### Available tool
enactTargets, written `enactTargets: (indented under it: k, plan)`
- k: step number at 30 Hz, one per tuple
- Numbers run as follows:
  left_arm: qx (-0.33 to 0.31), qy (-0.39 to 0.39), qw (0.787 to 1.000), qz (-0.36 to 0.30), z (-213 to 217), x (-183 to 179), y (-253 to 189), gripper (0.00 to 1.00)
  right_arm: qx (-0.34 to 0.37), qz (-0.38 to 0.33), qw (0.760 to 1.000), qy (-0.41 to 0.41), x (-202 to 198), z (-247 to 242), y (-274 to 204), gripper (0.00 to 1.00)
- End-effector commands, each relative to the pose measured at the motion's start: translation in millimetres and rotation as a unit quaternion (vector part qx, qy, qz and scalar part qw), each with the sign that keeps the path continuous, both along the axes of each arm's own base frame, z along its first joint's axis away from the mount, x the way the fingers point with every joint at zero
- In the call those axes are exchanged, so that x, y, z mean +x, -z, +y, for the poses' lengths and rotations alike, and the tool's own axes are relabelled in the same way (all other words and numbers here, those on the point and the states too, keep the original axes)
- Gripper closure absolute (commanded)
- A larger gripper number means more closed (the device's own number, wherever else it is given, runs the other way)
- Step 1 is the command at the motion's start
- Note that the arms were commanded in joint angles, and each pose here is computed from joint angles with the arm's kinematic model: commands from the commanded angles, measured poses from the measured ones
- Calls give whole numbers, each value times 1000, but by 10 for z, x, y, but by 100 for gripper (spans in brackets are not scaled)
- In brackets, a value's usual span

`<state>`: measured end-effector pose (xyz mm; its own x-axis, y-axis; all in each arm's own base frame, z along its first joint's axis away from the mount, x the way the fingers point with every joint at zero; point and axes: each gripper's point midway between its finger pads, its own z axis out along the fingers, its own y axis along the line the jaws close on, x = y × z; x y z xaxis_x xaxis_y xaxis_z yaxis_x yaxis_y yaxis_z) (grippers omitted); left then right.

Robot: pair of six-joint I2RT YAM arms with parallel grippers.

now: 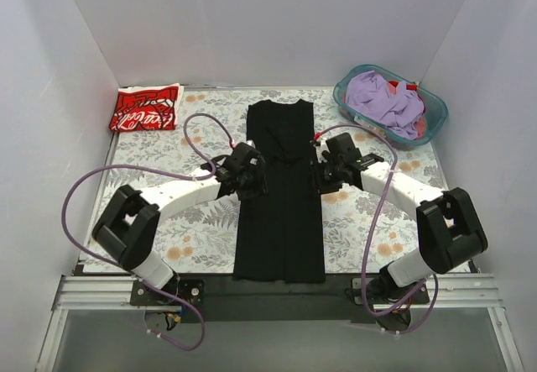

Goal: Fold and stack the t-shirts
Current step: Fold the tshirt

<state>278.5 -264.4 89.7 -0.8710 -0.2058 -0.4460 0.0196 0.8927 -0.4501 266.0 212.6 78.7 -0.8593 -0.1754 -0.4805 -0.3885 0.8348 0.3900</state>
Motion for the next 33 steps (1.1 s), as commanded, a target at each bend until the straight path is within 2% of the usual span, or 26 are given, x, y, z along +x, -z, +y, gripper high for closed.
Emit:
enactTargets:
  k: [1, 12, 17, 21, 24, 28, 30, 31, 33]
  plan:
    - [46, -10, 999, 8, 6, 78, 235, 56, -33, -17, 999, 0, 110, 67, 34, 58]
    - [98, -16, 994, 39, -97, 323, 770, 60, -107, -2, 994, -2, 333, 140, 445, 58]
    - [106, -32, 992, 52, -78, 539, 931, 61, -160, -10, 987, -2, 616, 81, 675, 59]
    - [110, -45, 991, 57, -46, 785, 980, 61, -159, -30, 987, 11, 1011, 115, 604, 59]
    - [102, -41, 993, 49, -142, 934, 835, 54, -154, -40, 987, 19, 1222, 122, 474, 58]
    - [77, -44, 996, 27, -183, 945, 447, 44, -143, -27, 989, 6, 1056, 113, 240, 57]
    - [65, -54, 996, 14, -103, 854, 175, 41, -141, -25, 990, 10, 925, 41, 73, 52]
    - [65, -57, 996, 13, -55, 797, 108, 37, -127, 1, 992, -1, 680, 15, 38, 44]
    - [66, -62, 996, 18, 83, 570, -42, 34, -119, 23, 993, -6, 419, -52, 27, 39]
